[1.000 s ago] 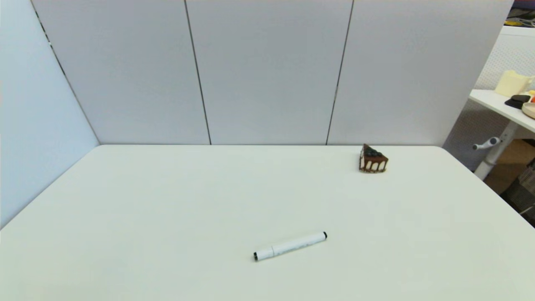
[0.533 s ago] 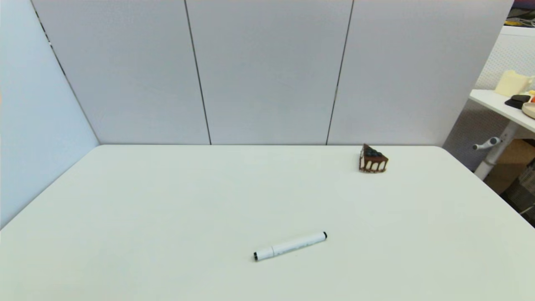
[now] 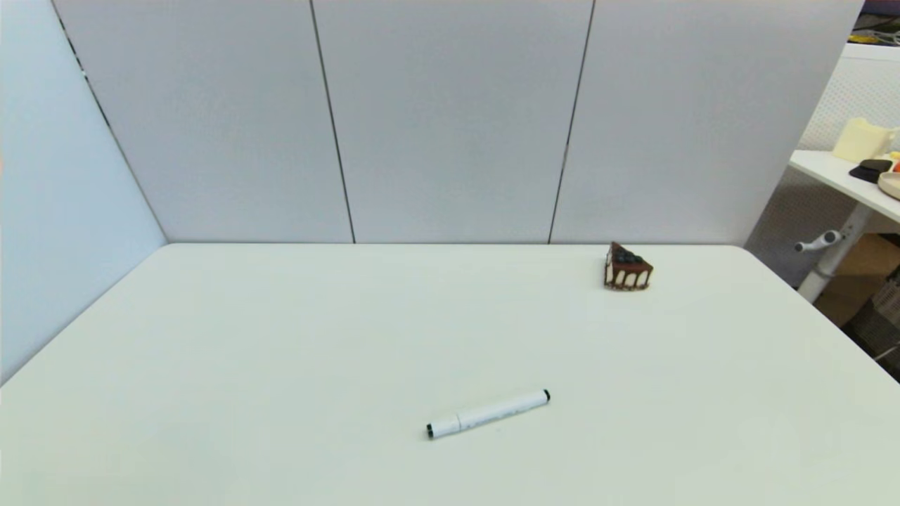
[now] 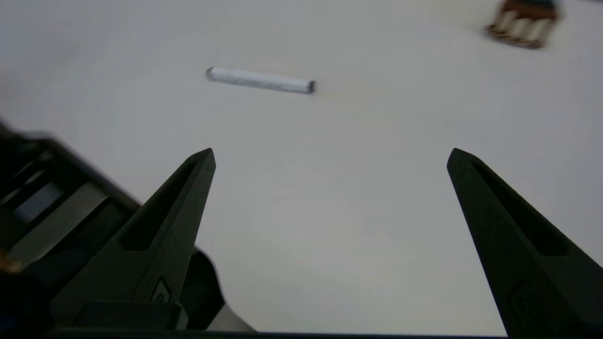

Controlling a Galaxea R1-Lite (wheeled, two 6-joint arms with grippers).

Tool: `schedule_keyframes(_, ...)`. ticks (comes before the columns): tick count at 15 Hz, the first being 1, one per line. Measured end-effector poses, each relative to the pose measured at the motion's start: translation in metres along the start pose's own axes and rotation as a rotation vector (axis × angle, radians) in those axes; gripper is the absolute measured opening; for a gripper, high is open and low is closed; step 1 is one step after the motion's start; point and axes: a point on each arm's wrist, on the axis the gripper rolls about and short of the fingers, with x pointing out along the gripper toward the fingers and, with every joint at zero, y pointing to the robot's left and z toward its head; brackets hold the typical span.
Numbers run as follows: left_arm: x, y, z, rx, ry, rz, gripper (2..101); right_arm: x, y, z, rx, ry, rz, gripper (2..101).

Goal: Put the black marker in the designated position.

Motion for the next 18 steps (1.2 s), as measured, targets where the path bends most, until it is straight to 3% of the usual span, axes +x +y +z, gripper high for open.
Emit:
schedule_keyframes(4,0.000,0.000,0.000,0.000,0.000,0.000,97.8,0.058,-0.013,0.041,0.013,0.184,0.174,97.4)
schedule_keyframes(8,0.000,0.000,0.000,0.000,0.000,0.000,97.8,0.128,-0.016,0.063,0.012,0.340,0.269,97.4)
schedule_keyframes(10,0.000,0.000,0.000,0.000,0.000,0.000,97.8,0.162,-0.017,0.062,-0.046,0.405,0.313,97.4)
schedule_keyframes(14,0.000,0.000,0.000,0.000,0.000,0.000,97.8,0.211,-0.021,0.049,-0.243,0.488,0.400,97.4)
schedule_keyframes(18,0.000,0.000,0.000,0.000,0.000,0.000,97.8,0.238,-0.016,0.052,-0.288,0.447,0.533,97.4)
